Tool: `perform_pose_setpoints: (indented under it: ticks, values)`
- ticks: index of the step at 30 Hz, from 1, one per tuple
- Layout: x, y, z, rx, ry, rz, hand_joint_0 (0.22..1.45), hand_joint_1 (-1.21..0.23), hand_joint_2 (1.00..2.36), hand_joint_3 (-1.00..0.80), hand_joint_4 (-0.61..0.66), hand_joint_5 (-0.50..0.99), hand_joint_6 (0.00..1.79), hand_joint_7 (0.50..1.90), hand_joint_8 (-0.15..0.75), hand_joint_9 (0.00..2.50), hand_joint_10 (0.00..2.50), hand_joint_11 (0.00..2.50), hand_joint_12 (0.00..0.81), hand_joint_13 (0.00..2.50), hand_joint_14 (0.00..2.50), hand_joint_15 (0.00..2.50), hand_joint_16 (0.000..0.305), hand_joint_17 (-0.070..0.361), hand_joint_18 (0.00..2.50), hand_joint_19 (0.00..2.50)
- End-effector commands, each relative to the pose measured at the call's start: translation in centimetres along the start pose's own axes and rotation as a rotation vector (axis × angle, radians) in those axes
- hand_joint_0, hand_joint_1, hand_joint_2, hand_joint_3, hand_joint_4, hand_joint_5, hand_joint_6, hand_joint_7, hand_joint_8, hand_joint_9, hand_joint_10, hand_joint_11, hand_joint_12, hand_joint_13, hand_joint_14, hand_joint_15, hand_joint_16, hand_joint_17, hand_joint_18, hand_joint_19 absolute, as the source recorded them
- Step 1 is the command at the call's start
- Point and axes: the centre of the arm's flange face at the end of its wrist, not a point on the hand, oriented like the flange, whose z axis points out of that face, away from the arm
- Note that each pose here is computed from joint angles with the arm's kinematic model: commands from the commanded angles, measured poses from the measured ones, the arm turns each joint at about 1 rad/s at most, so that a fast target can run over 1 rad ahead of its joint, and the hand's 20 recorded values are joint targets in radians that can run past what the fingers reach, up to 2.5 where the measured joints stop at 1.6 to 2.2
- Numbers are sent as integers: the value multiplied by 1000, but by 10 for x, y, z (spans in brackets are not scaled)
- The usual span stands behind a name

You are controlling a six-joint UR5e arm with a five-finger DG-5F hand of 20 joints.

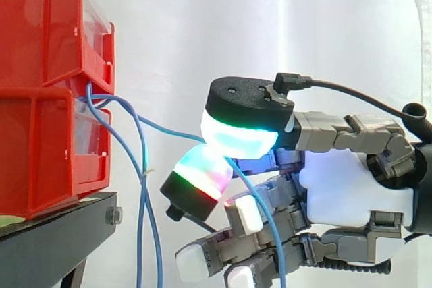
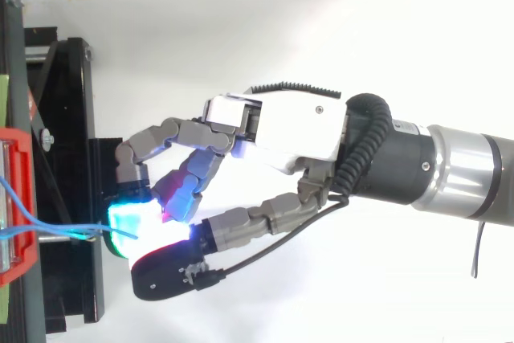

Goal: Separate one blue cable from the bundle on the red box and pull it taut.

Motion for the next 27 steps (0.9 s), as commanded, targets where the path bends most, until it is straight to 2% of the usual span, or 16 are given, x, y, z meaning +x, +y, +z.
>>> perform_pose_setpoints:
  ticks: [1,7,12,21,24,26,27]
  values:
    - [0,0,0,0,0,0,597,-777,1002,165,-80,-118,869,1338,346,1262,15,563,437,867,9,258,53,120,933,302]
    - [0,0,0,0,-2,-3,616,-812,1009,181,-161,-122,882,1347,343,1266,16,656,419,859,8,279,50,114,919,329]
    - [0,0,0,0,0,-3,636,-839,1009,214,-229,-114,894,1414,332,1299,18,697,414,882,10,286,49,109,921,349]
    - [1,-1,-1,7,3,-1,622,-845,1049,189,-210,-103,891,1389,331,1333,14,677,426,894,8,280,52,116,946,340]
    - [0,-2,-2,16,5,-3,618,-842,1067,177,-207,-103,891,1383,330,1337,17,672,427,886,10,274,52,116,943,341]
    - [-1,-3,-3,33,6,-10,617,-840,1075,168,-204,-103,891,1381,327,1340,17,679,429,886,8,278,52,117,941,342]
    - [-3,-5,-5,53,8,-18,616,-839,1076,167,-208,-103,891,1380,330,1339,17,679,430,885,8,275,52,116,940,342]
